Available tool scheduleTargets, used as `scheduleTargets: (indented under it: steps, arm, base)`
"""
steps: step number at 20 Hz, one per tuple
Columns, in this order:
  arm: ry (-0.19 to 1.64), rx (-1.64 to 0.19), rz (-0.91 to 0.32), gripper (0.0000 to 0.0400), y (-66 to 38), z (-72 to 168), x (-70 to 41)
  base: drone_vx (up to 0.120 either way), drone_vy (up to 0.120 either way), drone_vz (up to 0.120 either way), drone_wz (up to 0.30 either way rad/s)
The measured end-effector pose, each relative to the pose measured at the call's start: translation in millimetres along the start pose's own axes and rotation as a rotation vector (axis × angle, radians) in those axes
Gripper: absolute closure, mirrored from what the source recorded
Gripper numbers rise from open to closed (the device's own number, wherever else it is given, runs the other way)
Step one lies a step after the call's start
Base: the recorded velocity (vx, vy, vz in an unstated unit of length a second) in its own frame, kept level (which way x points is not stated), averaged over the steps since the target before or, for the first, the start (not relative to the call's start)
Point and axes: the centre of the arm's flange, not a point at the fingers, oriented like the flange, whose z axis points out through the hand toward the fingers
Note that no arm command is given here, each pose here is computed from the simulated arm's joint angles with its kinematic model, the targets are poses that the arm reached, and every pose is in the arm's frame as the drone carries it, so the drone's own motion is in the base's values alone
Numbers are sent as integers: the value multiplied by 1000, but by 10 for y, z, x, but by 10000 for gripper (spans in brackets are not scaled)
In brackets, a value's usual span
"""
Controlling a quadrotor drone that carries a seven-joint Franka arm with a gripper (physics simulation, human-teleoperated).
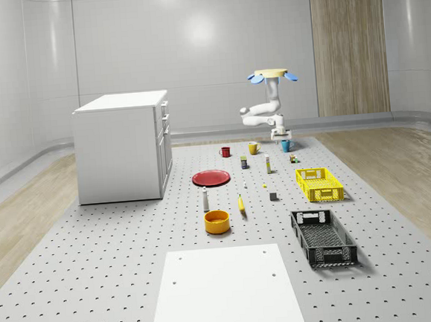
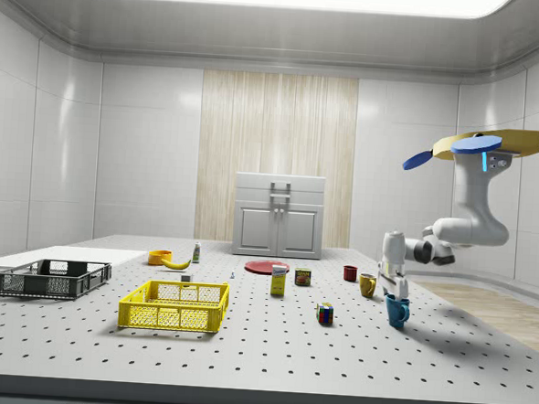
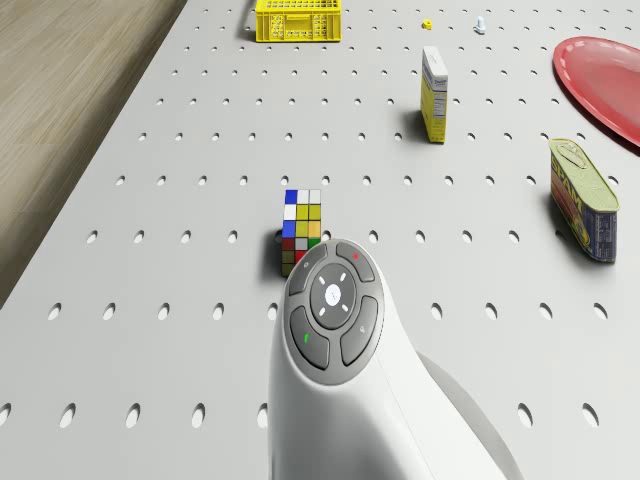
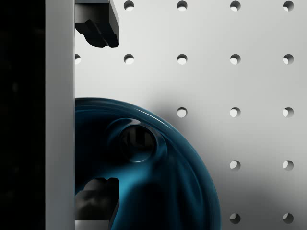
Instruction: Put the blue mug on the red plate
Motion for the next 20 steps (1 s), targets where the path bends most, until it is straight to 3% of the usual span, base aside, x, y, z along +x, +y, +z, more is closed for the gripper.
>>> scheduleTargets:
  steps: [3,7,11,16,20]
  arm:
    - [0,0,0,146,-3,26,3]
    - [0,0,0,243,-4,42,5]
    - [0,0,0,279,-5,48,5]
    - [0,0,0,294,-5,11,6]
    - [0,0,0,298,-5,-107,5]
  base:
    - [0,0,0,0]
    - [0,0,0,0]
    - [0,0,0,0]
    - [0,0,0,0]
    - [80,-70,120,0]
